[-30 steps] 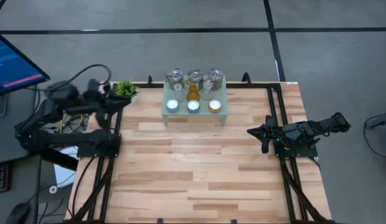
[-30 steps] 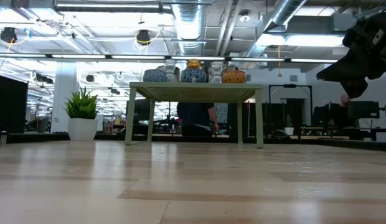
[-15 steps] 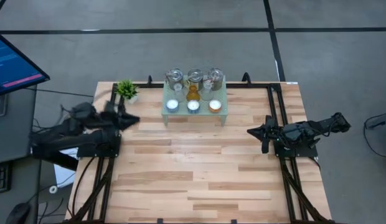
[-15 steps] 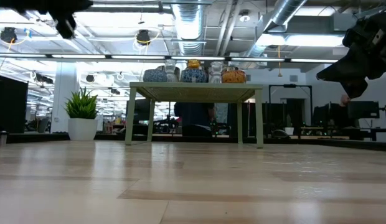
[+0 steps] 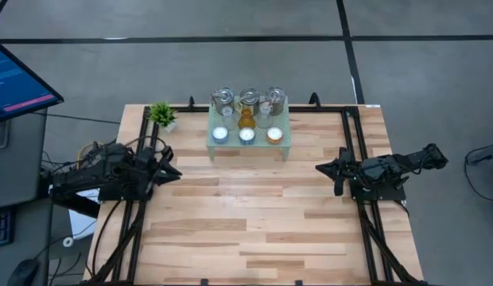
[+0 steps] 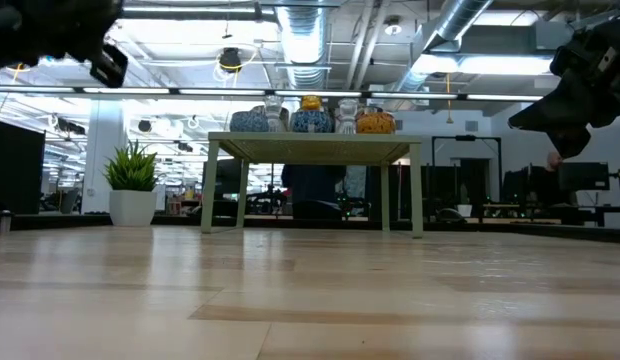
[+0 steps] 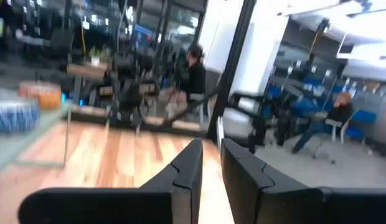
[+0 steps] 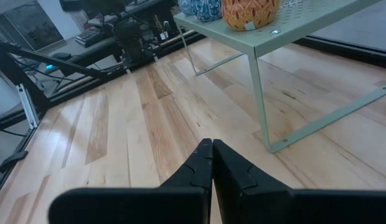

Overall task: Pick & Place candle stick holders
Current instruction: Return to Home Position

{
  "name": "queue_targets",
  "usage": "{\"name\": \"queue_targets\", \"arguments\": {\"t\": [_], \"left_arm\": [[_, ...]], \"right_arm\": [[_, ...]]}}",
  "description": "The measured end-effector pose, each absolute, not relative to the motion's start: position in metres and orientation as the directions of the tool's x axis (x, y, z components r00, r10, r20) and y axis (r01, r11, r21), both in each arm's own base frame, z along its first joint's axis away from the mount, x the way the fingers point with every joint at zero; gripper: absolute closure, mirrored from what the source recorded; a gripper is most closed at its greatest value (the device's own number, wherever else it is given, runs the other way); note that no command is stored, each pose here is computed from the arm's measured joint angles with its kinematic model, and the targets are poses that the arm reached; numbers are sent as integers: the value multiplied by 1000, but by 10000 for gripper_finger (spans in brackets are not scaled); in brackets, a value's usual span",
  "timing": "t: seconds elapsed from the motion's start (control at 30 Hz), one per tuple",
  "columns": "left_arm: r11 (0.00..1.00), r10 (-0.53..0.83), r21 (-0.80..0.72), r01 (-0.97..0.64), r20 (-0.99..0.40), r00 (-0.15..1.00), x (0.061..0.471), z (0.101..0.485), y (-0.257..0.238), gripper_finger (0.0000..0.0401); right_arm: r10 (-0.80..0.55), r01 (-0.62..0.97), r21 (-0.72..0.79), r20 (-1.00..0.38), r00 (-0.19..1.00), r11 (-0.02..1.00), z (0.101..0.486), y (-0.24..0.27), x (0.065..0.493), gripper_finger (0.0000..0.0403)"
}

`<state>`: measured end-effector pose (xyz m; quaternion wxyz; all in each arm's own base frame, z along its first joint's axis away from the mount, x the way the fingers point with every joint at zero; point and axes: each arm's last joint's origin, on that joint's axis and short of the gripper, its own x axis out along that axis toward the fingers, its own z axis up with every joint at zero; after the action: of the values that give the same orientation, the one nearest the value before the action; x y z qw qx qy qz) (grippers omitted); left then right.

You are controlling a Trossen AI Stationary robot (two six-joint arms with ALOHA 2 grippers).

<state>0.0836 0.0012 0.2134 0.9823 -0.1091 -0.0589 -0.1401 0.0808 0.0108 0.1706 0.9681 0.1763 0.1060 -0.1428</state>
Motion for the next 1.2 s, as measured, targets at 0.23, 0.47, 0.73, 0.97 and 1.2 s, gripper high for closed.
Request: {"name": "queue_targets", "arguments": {"t": [0.23,0.47,0.73,0.97,1.2], "left_arm": [[930,-259,-240,278,108,960,92,188,3,346],[902,-261,-344,260,43,964,98,170,3,344],[899,-261,-369,238,-14,965,102,165,4,347],[896,-262,-387,219,-60,963,105,161,4,346],[898,-261,-373,233,-24,965,102,164,4,347]], "right_arm": [[-240,315,309,-258,936,897,170,11,81,403],[-240,316,309,-259,936,897,170,11,81,403],[-240,316,308,-260,935,897,170,11,81,403],[-240,316,307,-260,935,898,170,11,81,403],[-240,316,307,-261,935,898,170,11,81,403]]}}
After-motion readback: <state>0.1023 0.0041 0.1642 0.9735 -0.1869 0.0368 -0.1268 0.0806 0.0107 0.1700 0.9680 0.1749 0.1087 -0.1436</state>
